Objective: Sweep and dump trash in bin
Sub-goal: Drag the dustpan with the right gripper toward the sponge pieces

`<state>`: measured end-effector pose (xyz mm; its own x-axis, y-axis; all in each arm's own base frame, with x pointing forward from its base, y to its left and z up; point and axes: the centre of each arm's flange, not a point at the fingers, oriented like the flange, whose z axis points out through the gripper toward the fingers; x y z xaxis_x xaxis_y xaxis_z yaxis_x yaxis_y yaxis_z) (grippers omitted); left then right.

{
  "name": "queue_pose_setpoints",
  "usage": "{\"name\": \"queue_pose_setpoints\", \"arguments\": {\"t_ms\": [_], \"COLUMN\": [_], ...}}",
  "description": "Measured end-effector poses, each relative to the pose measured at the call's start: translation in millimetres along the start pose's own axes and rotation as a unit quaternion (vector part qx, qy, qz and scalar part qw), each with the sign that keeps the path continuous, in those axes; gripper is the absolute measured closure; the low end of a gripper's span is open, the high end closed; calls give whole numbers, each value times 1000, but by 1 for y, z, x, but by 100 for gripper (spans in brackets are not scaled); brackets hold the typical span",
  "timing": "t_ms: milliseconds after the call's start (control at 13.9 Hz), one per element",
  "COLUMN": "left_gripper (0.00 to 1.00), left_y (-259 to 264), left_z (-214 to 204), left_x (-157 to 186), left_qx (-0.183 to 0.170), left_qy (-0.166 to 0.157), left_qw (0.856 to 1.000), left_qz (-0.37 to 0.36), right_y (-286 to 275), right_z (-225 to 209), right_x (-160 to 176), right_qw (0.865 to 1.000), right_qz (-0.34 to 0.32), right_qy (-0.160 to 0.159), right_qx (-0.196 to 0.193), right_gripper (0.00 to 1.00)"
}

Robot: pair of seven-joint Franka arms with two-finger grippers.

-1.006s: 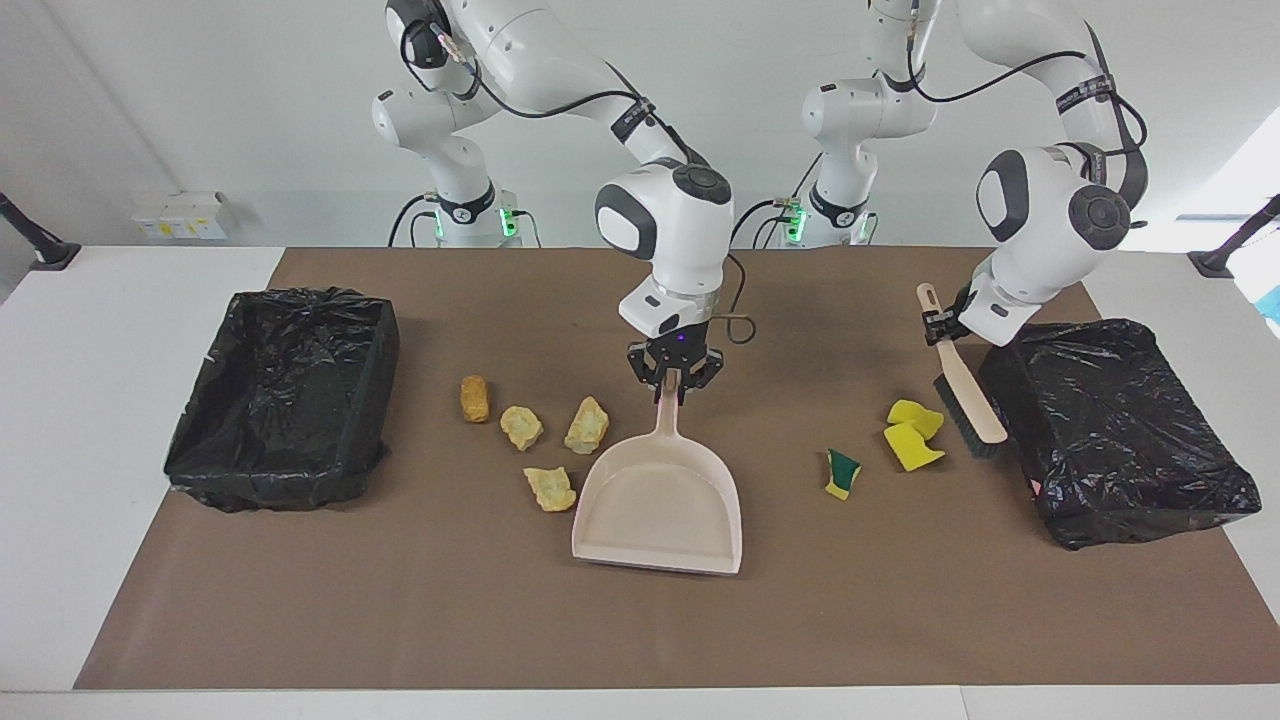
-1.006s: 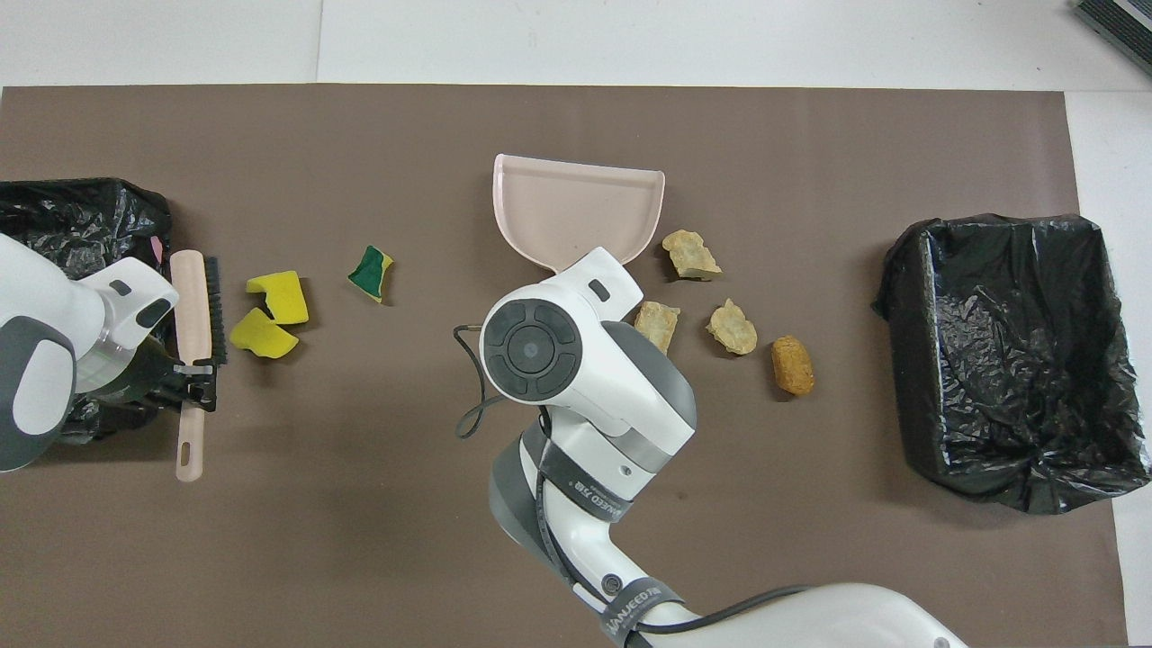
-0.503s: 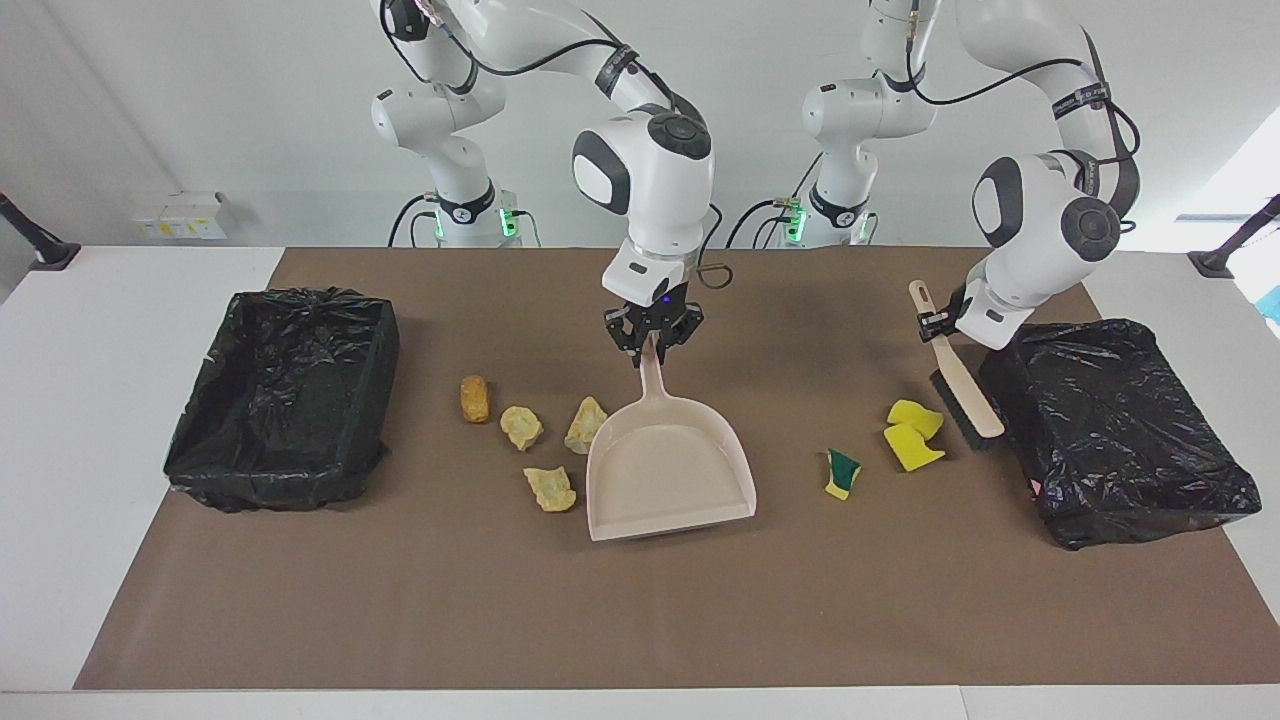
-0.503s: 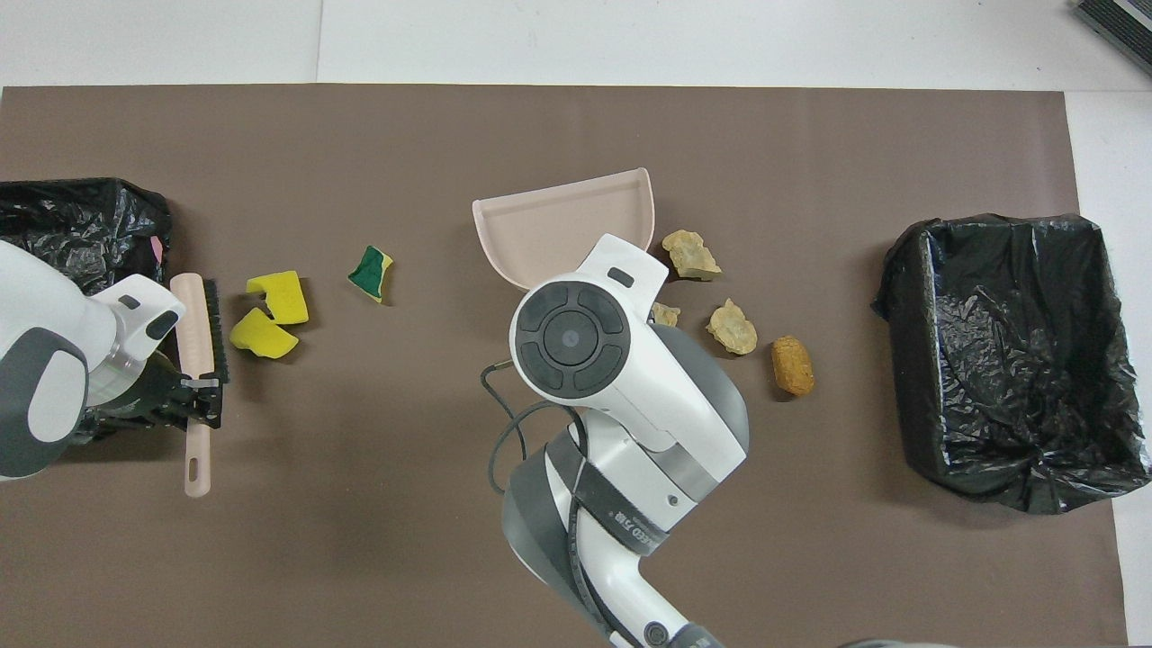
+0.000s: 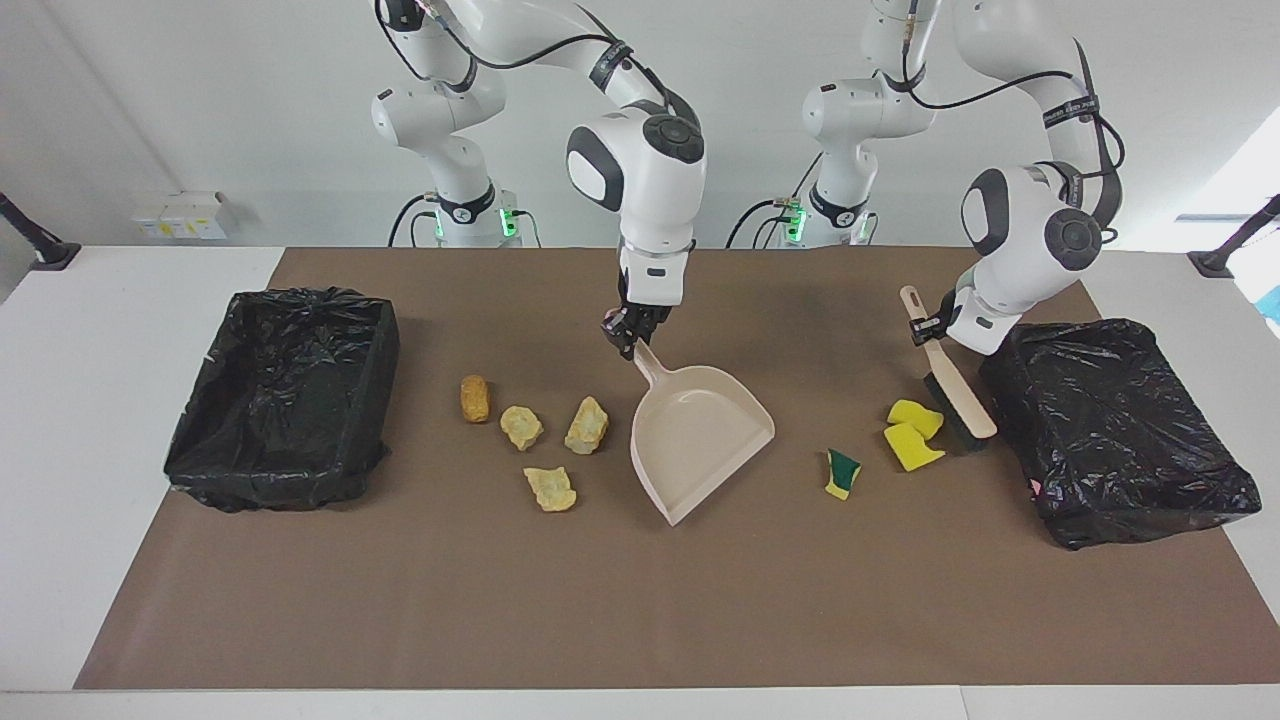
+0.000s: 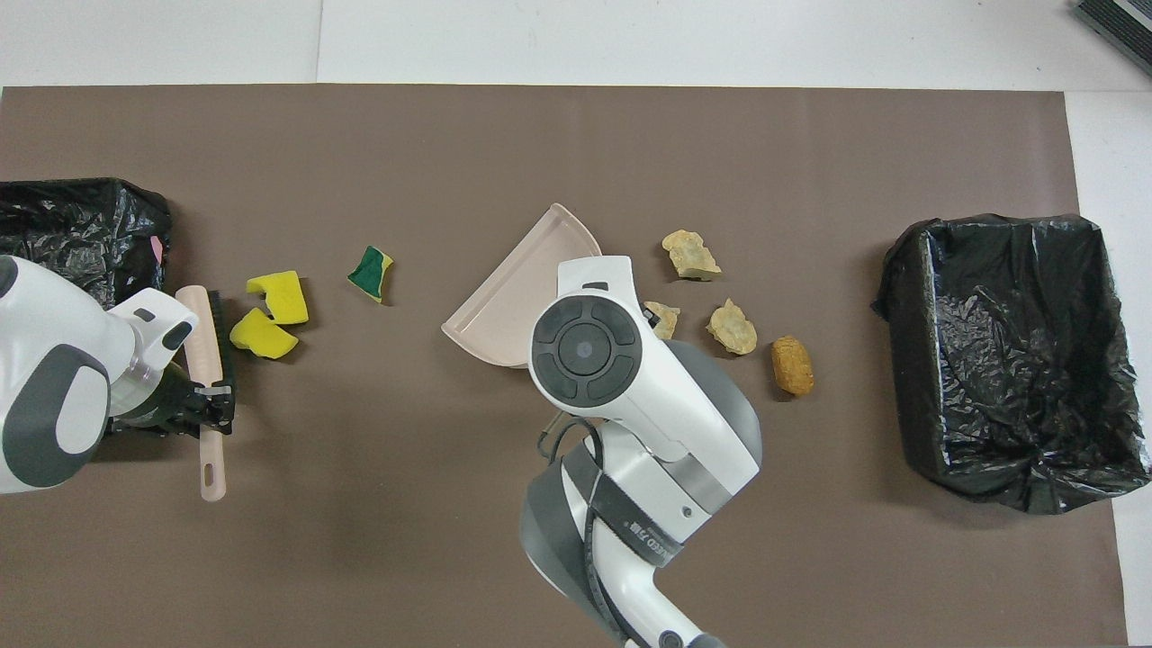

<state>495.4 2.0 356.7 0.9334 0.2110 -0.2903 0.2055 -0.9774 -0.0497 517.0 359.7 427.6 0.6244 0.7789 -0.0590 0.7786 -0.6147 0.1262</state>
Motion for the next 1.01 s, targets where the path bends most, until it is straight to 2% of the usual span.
{"name": "queue_pose_setpoints", "arguments": {"t_ms": [216, 359, 719, 862, 1006], "left_gripper": [74, 74, 74, 74, 74], "left_y": [3, 2, 14, 13, 15], "left_z": [0, -1, 5, 15, 19], "left_x": [3, 5, 0, 2, 4], "left_qx": [1, 7, 24, 25, 26], "left_qy": [18, 27, 20, 12, 9], "left_qw": [1000, 1000, 1000, 1000, 1000], "left_qz": [-12, -10, 1, -3, -3], "right_y": [29, 43, 61, 63, 61], "right_z": [16, 23, 47, 50, 55], "right_x": [-12, -16, -12, -11, -11], "right_qw": [995, 990, 968, 962, 963], "right_qz": [-99, -139, -246, -267, -263], "right_qy": [6, 17, 42, 49, 56], "right_qx": [17, 18, 6, 14, 32], "right_gripper": [67, 67, 67, 67, 67]}}
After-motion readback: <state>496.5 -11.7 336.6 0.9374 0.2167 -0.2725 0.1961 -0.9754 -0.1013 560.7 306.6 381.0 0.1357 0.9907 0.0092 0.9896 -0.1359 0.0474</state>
